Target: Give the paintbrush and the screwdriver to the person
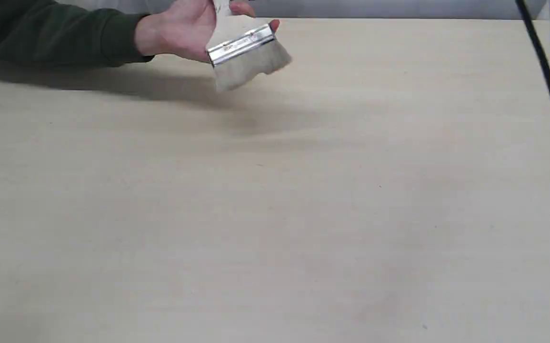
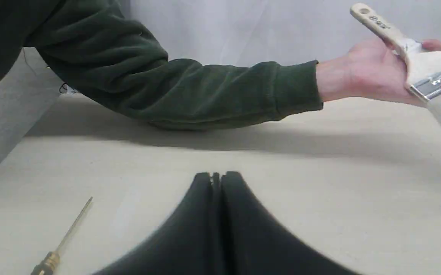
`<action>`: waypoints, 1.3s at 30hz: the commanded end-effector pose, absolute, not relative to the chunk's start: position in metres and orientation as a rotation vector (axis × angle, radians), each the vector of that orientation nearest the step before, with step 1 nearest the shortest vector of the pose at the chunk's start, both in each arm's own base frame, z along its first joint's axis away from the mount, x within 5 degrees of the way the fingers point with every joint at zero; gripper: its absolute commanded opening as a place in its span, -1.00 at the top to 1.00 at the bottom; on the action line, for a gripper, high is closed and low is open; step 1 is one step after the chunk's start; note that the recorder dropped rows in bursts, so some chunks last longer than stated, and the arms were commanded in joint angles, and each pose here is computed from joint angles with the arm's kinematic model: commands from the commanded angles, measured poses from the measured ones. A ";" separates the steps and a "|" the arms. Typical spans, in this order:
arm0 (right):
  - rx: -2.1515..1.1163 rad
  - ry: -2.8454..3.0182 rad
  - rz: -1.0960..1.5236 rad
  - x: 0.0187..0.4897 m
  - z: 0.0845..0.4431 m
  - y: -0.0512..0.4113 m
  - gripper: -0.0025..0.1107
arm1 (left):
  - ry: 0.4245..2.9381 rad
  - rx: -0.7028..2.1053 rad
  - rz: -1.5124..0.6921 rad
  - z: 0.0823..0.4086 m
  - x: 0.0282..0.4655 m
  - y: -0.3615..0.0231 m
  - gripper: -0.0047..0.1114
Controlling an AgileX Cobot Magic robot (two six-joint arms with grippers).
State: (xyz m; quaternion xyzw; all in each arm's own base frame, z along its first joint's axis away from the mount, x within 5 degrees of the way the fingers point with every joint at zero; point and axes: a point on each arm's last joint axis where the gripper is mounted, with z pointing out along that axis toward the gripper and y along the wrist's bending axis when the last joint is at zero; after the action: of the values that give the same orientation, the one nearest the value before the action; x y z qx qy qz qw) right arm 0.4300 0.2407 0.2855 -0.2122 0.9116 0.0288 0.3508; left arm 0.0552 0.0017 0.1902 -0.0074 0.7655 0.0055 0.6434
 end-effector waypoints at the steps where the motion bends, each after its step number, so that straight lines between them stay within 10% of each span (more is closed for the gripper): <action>1: -0.570 2.312 0.091 0.409 0.309 0.234 0.14 | 1.732 -0.014 0.003 0.191 0.055 0.001 0.92; 9: -0.550 2.310 0.129 0.343 0.328 0.196 0.17 | 1.732 -0.014 0.003 0.191 0.055 0.001 0.92; 21: -0.412 2.160 0.376 0.213 0.313 0.128 0.87 | 1.734 -0.016 0.001 0.190 0.055 0.001 0.92; 39: -0.290 1.751 0.561 0.093 0.271 0.057 0.88 | 1.734 -0.016 0.001 0.190 0.055 0.001 0.92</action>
State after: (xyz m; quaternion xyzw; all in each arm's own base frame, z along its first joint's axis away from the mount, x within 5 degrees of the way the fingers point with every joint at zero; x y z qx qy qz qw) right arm 0.0990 0.0607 0.2719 -0.1284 0.7708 0.2344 0.5784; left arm 0.0552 0.0017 0.1902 -0.0074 0.7655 0.0055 0.6434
